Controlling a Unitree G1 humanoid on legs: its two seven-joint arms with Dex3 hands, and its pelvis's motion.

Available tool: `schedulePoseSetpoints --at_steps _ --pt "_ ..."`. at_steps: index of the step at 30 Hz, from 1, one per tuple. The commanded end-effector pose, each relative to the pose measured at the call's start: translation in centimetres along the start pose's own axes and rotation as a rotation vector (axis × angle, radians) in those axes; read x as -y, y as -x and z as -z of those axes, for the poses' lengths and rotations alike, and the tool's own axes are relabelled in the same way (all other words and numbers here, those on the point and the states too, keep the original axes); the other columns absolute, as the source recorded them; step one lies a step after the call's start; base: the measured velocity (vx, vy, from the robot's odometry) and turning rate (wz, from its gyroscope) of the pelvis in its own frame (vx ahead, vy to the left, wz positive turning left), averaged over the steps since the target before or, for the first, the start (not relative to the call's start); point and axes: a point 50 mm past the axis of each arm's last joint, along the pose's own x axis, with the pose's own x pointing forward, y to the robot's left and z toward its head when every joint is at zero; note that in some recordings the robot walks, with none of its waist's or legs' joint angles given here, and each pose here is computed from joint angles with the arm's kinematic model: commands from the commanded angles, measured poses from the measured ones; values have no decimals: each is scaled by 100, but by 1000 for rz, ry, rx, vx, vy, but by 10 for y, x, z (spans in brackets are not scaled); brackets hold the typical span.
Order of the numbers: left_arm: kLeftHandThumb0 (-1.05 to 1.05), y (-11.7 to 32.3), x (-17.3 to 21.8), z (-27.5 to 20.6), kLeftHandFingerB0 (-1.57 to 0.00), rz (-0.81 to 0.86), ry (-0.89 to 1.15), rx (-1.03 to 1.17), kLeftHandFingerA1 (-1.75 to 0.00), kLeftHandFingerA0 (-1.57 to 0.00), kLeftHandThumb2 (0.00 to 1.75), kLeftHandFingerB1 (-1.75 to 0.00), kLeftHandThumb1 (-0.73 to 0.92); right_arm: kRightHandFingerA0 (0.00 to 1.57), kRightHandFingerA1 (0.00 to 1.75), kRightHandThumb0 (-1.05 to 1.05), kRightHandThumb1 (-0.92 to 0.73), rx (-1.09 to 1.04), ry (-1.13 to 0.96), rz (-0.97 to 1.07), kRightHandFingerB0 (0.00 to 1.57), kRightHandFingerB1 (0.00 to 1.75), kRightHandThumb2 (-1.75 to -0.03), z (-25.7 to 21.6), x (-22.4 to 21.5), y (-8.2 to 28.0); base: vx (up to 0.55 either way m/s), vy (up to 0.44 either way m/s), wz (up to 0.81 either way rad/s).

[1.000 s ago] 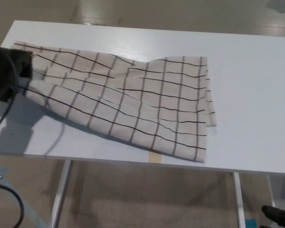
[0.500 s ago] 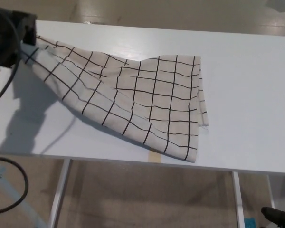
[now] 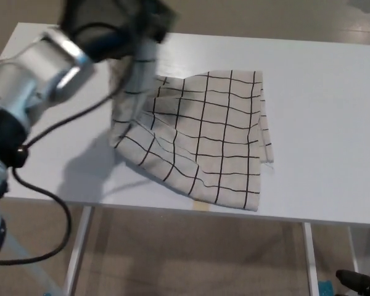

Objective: Use the left hand to fold a white towel with checkered patterns in half.

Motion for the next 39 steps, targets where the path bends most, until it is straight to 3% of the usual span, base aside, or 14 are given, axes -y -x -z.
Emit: schedulePoseSetpoints --at_steps 1,6,8,15,16,17,18,19,20,22,24,39 --pt "-34 -28 -8 -46 -92 -51 11 254 -172 -91 58 -56 51 60 70 -28 -68 3 3 3 73 58 -61 1 -1 3 0 0 0" --pt "-30 -44 -7 -90 -90 -74 73 381 -173 -93 57 -55 51 60 71 -27 -69 -3 -19 10 75 58 -60 1 0 6 0 0 0" --pt "-38 -46 -5 -103 -86 -68 80 416 -168 -98 60 -57 46 62 71 -26 -69 -6 -32 2 76 59 -60 1 0 6 0 0 0" --pt "-36 -44 12 -146 -92 -14 154 503 -172 -95 58 -58 51 63 72 -25 -69 -9 -70 -15 77 60 -60 3 -1 7 0 0 0" --pt "-52 -41 20 -151 -67 58 189 490 -105 -80 57 -48 55 63 72 -25 -69 -11 -73 -17 77 60 -60 3 0 7 0 0 0" --pt "-52 -38 26 -153 -67 106 209 479 -105 -80 57 -48 55 63 72 -25 -69 -11 -71 -19 77 60 -60 4 0 7 0 0 0" --pt "-69 -36 35 -155 -25 234 234 447 -30 -21 58 -29 56 63 72 -25 -69 -11 -71 -22 77 60 -60 4 1 7 0 0 0" --pt "-69 -35 37 -155 -25 296 240 431 -30 -21 58 -29 56 63 72 -25 -69 -11 -72 -23 77 60 -60 3 1 7 0 0 0" --pt "-89 -37 42 -157 0 490 270 351 0 0 59 0 59 63 72 -25 -69 -13 -69 -26 77 60 -60 3 0 7 0 0 0" --pt "-89 -36 44 -160 0 702 341 267 0 0 59 0 59 63 72 -25 -69 -15 -63 -27 77 60 -60 3 0 8 0 0 0" --pt "-98 -37 46 -156 0 772 368 241 0 0 59 0 61 62 71 -24 -69 -15 -50 -13 77 60 -60 1 0 7 0 0 0" --pt "-102 -42 31 -122 0 776 411 156 0 0 63 -2 58 63 72 -24 -68 -25 -18 11 76 60 -60 2 -2 9 0 0 0"
